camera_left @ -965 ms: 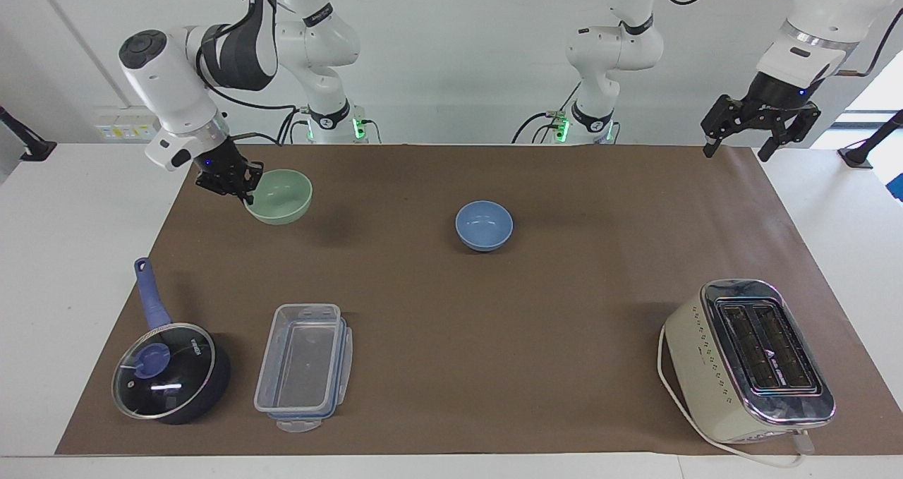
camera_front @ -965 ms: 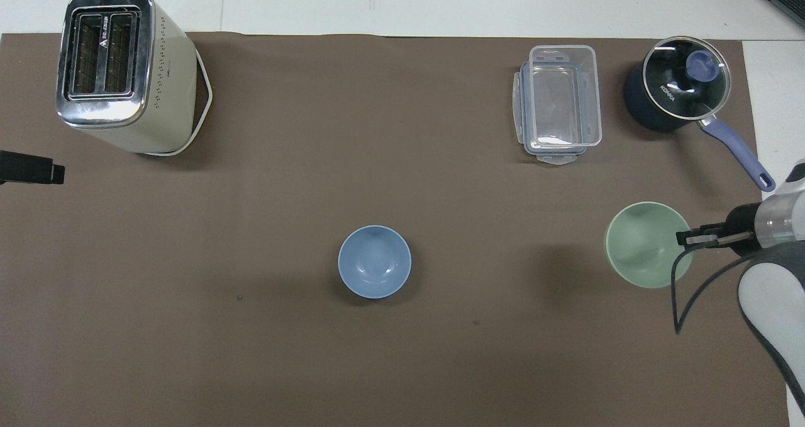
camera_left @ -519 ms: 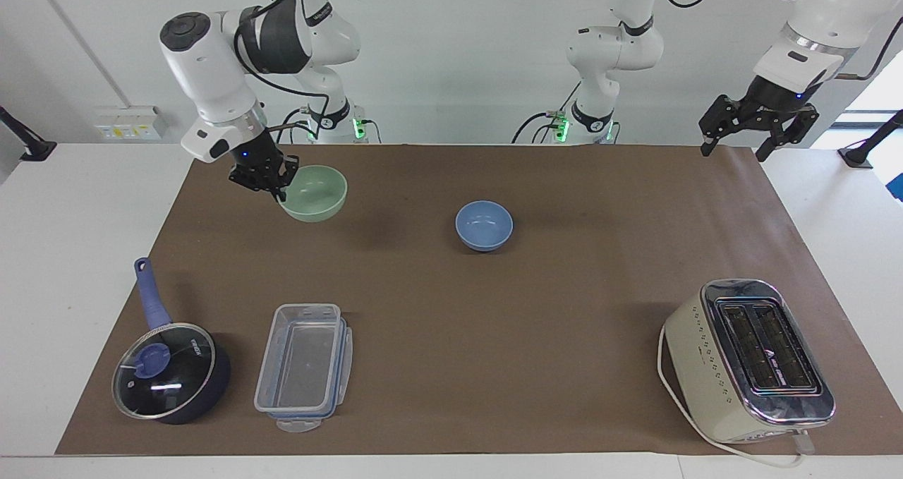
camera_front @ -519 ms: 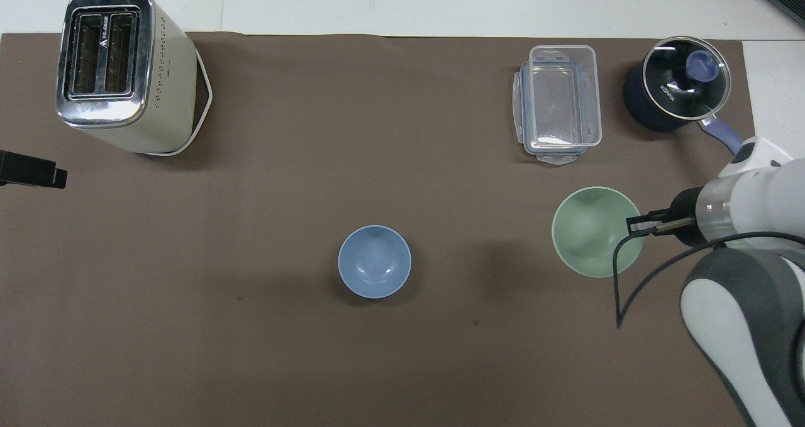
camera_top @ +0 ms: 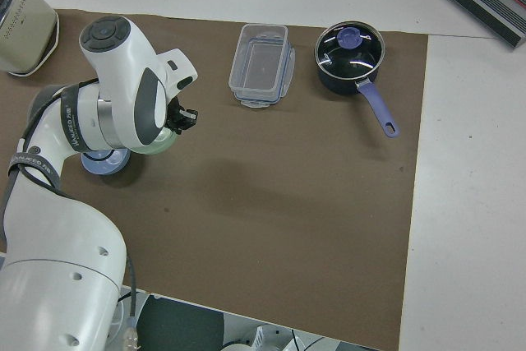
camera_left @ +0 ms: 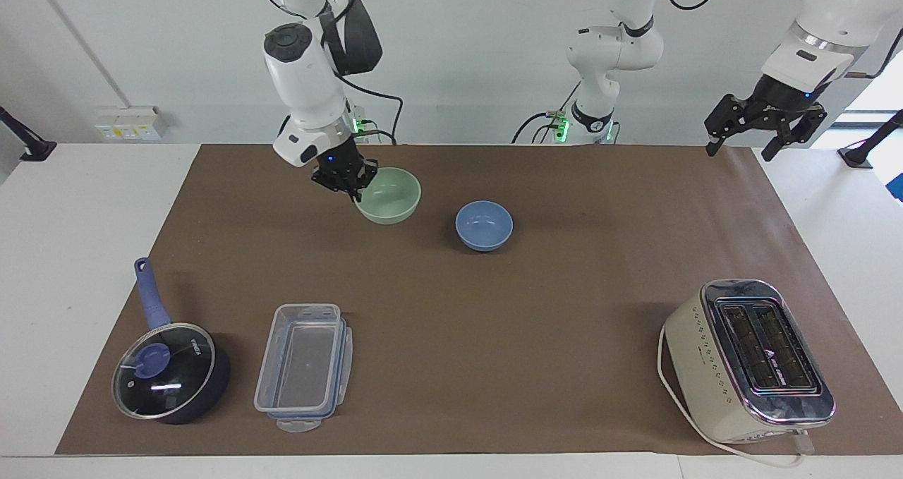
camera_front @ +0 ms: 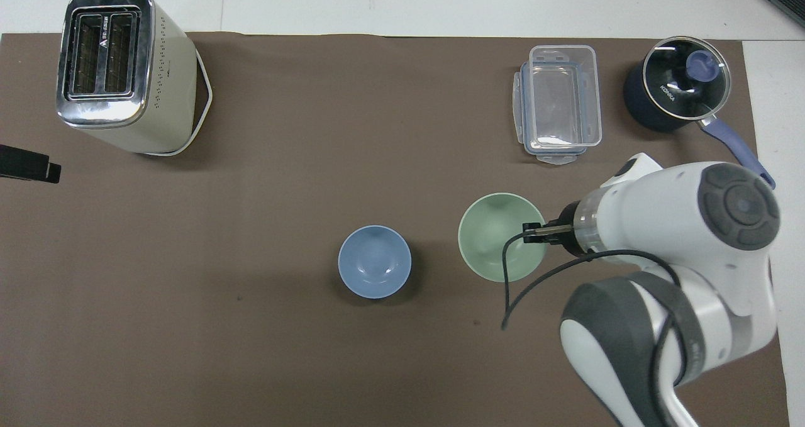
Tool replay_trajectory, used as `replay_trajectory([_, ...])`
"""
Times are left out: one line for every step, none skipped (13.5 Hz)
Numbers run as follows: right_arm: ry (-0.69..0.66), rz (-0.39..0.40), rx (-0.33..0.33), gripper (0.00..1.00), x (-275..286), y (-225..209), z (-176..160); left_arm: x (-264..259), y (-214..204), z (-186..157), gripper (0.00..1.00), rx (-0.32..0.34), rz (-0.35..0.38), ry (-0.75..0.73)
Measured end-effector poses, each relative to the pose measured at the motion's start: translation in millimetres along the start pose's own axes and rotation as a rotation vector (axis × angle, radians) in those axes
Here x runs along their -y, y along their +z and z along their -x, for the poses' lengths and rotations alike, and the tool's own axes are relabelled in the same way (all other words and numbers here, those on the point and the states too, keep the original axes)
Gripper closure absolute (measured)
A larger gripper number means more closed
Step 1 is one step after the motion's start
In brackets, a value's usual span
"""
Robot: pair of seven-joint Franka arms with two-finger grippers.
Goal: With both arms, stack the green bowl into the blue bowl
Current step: 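Lift the green bowl with the right gripper and carry it over the blue bowl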
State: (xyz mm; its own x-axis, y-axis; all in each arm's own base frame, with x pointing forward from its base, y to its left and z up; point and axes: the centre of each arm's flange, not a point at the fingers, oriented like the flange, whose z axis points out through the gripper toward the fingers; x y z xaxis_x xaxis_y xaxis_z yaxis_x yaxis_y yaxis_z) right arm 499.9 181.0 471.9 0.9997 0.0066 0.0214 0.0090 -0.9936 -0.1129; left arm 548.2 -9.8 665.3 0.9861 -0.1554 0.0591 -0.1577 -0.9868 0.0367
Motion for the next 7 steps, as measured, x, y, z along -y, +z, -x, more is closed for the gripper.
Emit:
replay_trajectory([0.01, -0.002, -0.003, 0.95, 22.4, 8.8, 4.0, -0.2, 0.0, 0.1, 0.0, 0.001, 0.0, 0.0])
replay_trajectory([0.019, -0.005, -0.01, 0.95, 42.9, 17.4, 7.8, -0.2, 0.0, 0.2, 0.0, 0.001, 0.0, 0.0])
replay_trajectory([0.028, -0.008, -0.015, 0.95, 58.9, 24.9, 11.2, -0.2, 0.0, 0.2, 0.0, 0.002, 0.0, 0.0])
replay_trajectory([0.03, -0.009, -0.017, 0.95, 70.5, 30.5, 14.2, -0.2, 0.1, 0.3, 0.0, 0.003, 0.0, 0.0])
replay_trajectory([0.026, -0.012, -0.013, 0.95, 76.6, 33.2, 16.4, -0.1, 0.2, 0.4, 0.0, 0.004, 0.001, 0.0])
replay_trajectory([0.024, -0.021, -0.008, 0.95, 81.1, 33.9, 18.7, 0.0, 0.2, 0.5, 0.0, 0.004, 0.001, 0.0])
replay_trajectory([0.022, -0.031, -0.001, 0.95, 87.0, 35.0, 21.7, 0.1, 0.1, 0.6, 0.0, 0.005, 0.001, 0.0])
